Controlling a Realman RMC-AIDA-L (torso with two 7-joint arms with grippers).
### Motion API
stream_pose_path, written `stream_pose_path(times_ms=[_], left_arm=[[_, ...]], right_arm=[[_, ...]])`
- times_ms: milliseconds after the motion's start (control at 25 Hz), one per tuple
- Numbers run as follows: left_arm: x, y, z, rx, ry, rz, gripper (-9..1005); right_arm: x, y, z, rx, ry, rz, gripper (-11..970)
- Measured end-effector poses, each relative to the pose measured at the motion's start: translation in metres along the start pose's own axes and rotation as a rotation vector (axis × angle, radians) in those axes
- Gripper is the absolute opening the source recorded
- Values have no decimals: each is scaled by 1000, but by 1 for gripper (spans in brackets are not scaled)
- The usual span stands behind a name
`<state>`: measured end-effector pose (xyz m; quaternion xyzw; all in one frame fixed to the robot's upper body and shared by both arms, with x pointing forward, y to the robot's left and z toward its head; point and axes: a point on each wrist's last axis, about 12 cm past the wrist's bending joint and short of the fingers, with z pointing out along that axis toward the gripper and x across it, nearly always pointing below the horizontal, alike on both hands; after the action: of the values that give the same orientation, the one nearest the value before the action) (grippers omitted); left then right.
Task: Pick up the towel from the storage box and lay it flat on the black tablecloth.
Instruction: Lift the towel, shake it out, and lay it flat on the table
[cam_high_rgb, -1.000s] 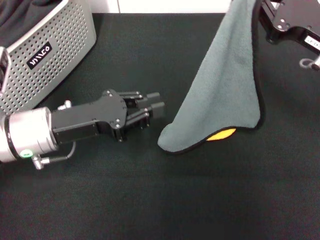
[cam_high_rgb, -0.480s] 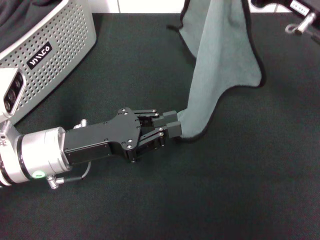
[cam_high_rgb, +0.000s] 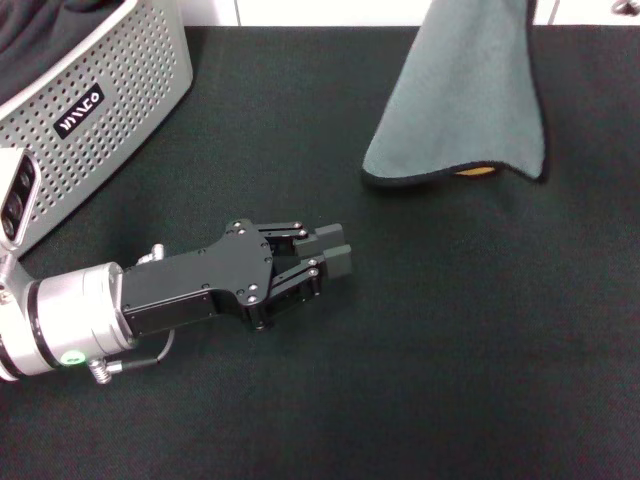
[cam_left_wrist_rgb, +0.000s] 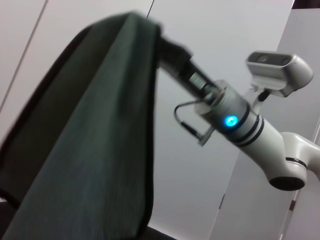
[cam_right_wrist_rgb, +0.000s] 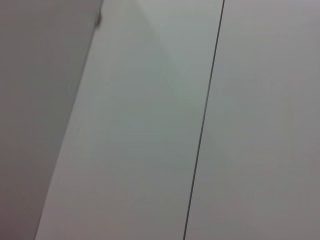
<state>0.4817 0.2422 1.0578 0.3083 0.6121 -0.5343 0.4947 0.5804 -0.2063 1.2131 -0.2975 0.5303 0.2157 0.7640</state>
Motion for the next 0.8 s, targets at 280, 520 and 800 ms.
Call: stream_pose_path(times_ms=[280, 520, 800], left_arm=[[-1, 4, 1, -18, 12, 9, 250], [3, 6, -1, -56, 28, 7, 251], [6, 9, -1, -86, 47, 9, 251]], right_arm=[[24, 28, 50, -54, 249, -90, 38], [44, 56, 80, -159, 365, -129, 40], [45, 68, 70, -256, 341, -55, 42]])
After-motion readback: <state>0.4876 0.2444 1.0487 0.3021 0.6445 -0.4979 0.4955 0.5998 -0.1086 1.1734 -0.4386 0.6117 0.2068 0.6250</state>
